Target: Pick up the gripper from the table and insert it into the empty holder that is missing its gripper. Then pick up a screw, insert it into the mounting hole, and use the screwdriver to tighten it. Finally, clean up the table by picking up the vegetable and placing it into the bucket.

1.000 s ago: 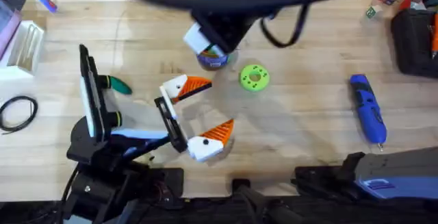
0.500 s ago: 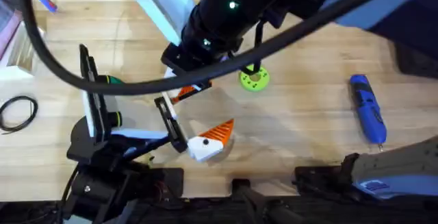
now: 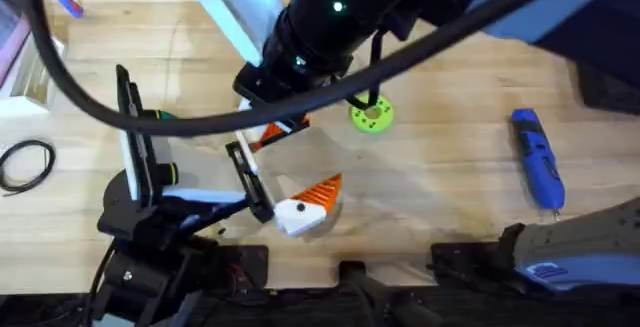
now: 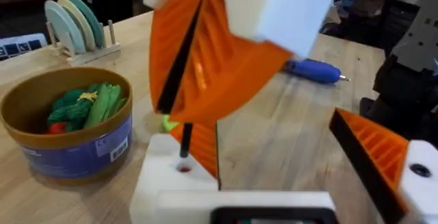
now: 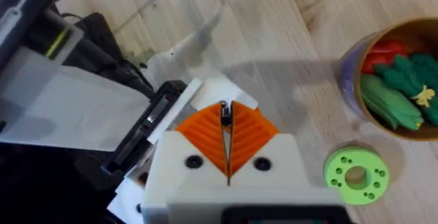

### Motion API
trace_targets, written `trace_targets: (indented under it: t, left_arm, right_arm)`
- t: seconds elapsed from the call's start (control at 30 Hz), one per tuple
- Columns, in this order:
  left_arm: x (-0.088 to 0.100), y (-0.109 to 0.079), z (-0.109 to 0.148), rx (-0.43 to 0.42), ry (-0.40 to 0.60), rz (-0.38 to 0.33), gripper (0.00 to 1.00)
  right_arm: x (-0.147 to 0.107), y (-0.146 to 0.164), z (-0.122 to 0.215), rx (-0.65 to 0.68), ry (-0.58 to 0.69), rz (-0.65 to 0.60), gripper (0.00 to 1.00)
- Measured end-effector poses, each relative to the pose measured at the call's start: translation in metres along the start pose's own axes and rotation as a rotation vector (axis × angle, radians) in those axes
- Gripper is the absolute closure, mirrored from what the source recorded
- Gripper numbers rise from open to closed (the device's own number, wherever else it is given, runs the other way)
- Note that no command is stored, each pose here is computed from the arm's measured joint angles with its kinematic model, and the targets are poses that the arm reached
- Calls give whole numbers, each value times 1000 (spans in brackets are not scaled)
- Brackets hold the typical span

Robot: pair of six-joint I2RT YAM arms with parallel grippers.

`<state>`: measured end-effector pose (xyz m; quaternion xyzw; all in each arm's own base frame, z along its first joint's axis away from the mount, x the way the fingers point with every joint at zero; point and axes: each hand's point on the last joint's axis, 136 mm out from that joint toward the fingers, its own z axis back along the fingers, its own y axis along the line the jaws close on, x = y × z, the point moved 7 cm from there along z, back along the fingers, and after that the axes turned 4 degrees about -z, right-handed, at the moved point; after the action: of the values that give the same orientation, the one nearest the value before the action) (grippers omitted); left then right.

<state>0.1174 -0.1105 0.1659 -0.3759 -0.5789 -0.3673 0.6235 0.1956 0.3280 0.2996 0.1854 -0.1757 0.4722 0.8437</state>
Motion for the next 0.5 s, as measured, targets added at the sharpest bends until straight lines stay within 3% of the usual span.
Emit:
trace_targets:
  t: [0.5]
  left_arm:
    - [0,-1,0,-6,2,13,15]
  right_arm:
    - [3,1,-11,26,17,-3,994]
